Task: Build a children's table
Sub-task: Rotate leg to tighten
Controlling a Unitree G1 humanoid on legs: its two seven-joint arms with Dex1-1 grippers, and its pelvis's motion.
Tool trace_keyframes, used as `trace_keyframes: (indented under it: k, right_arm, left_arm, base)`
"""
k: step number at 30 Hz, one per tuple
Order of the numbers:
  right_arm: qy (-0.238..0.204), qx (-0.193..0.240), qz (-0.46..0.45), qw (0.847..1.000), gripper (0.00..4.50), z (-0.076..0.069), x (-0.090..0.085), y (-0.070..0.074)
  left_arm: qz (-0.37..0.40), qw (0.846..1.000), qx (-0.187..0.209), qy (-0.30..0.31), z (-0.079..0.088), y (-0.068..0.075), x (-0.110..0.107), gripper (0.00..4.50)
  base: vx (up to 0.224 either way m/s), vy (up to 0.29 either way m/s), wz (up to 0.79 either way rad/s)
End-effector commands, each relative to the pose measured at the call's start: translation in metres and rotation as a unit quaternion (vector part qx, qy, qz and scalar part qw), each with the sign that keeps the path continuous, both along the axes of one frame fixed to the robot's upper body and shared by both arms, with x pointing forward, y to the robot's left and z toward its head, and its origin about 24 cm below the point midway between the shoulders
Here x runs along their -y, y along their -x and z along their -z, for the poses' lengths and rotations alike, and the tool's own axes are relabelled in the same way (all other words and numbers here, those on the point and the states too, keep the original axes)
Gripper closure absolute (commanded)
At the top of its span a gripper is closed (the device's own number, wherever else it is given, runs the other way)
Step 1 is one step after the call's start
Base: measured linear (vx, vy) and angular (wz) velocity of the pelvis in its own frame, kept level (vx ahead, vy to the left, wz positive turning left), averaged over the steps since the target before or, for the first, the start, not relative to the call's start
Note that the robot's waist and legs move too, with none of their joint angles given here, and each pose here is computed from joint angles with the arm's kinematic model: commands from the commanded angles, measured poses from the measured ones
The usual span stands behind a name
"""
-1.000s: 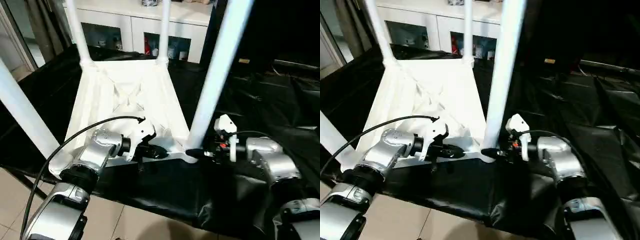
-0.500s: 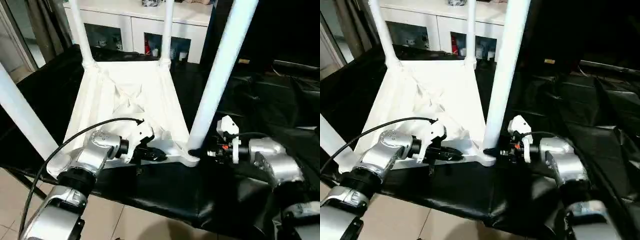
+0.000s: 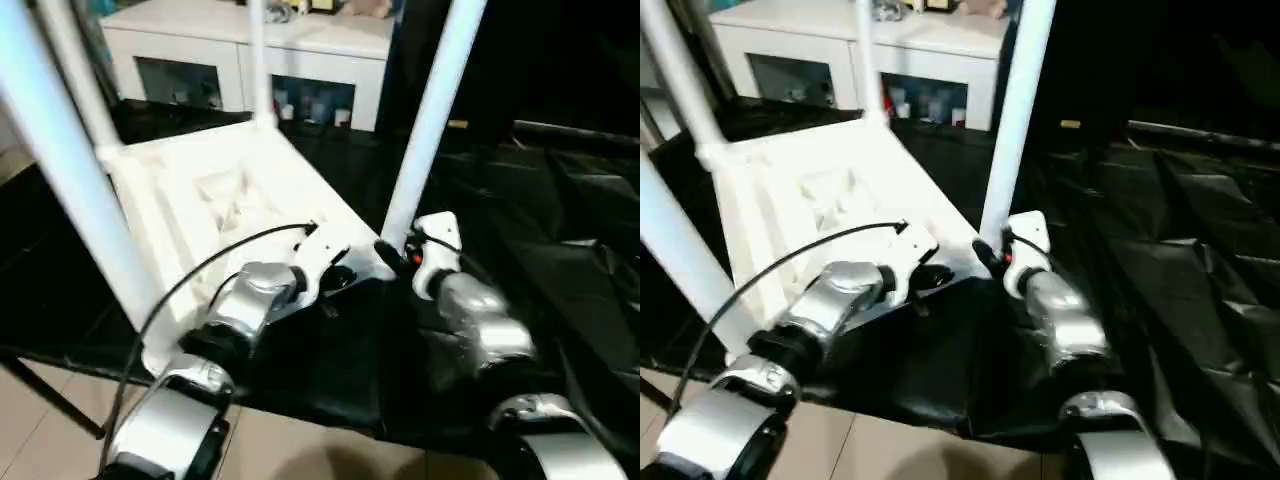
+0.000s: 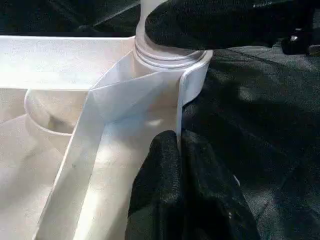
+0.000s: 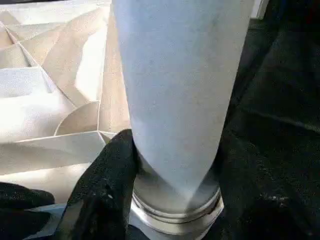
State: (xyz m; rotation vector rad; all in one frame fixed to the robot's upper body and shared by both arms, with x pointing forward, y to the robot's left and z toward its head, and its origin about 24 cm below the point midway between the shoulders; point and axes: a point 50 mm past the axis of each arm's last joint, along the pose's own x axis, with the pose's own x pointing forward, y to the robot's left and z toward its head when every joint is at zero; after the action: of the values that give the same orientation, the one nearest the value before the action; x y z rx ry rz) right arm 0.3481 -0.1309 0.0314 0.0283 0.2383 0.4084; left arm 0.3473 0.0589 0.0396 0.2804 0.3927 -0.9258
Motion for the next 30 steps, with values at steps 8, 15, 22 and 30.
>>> trace_keyframes:
  k: [8,15,22,30]
  right_arm:
    - [-0.04,0.003,-0.201,0.979,1.46,-0.004,-0.032,0.014]
    - [0.003,-0.007,-0.318,0.948,1.24,-0.015,0.01,0.022]
    - [0.023,-0.033,-0.383,0.923,1.24,-0.02,0.029,0.031]
    - [0.015,-0.054,-0.409,0.911,1.62,-0.018,0.032,0.036]
  left_arm:
    - [0.032,0.999,-0.009,0.01,-0.004,0.0,-0.002,4.5]
    - [0.112,0.993,-0.043,0.004,-0.004,0.008,-0.029,4.5]
    - [0.21,0.975,-0.074,0.022,-0.007,0.024,-0.047,4.5]
    - [0.237,0.966,-0.094,0.03,-0.008,0.034,-0.057,4.5]
  base:
    - [0.0,0.0,0.0]
    - [0.0,0.0,0.0]
    - [0.0,0.0,0.0]
    - [0.0,0.0,0.0]
